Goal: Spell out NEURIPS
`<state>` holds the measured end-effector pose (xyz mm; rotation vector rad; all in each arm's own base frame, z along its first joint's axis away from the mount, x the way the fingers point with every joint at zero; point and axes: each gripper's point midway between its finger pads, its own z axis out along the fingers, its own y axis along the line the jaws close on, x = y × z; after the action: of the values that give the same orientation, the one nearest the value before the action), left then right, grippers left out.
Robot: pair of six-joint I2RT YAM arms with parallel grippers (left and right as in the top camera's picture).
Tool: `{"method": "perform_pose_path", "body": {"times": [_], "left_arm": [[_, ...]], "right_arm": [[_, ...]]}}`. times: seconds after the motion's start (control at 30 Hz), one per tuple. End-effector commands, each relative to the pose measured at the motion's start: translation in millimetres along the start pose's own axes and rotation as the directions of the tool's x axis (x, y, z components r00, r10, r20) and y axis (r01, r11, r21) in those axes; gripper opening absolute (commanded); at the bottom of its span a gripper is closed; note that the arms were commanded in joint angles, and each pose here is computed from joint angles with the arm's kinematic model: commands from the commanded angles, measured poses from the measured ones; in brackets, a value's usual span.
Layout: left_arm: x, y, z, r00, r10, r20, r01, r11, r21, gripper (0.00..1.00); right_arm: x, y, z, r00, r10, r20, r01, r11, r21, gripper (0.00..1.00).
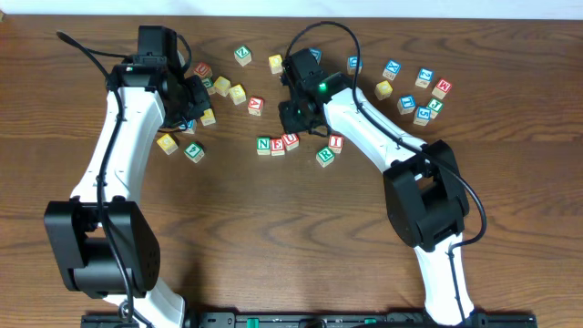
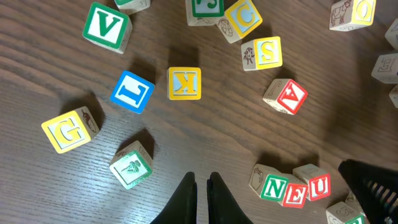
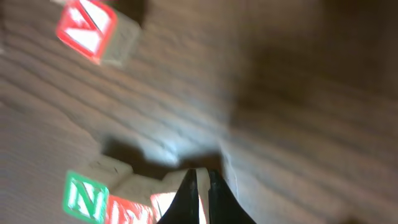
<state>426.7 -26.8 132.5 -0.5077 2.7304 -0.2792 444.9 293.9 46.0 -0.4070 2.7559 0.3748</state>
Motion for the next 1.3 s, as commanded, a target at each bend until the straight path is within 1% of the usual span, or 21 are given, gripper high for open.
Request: {"method": "perform_pose_path", "body": {"times": [0.0,0.27,0.47,0.73,1.27], "left_arm": [[1.7,4.5,4.4,1.000,0.013,-0.007,-0.013,1.000,-0.018,0.08],[2.4,5.1,6.7,1.000,0.012,-0.013,-0.012,1.000,-0.020,0.08],[2.5,5.1,6.7,1.000,0.012,-0.013,-0.012,1.000,-0.020,0.08],[2.3,5.0,6.7,1.000,0.013,-0.013,-0.013,1.000,-0.020,0.08],[2.3,5.0,6.7,1.000,0.012,-0.013,-0.012,1.000,-0.020,0.08]], "right_arm": [[-12.0,5.9,-8.3,0.998,-0.042,0.053,0.043,0.999,-0.007,0.02],[0.6,4.4,14.8,0.999,-0.048,0.010,0.048,0.999,0.007,0.01],[1.4,4.0,16.4,0.999,-0.047,0.007,0.047,0.999,0.007,0.01],[14.0,4.9,32.9,0.998,-0.049,-0.033,0.050,0.999,0.012,0.01],[23.4,3.2,33.4,0.997,-0.031,-0.070,0.033,0.999,0.022,0.01]]}}
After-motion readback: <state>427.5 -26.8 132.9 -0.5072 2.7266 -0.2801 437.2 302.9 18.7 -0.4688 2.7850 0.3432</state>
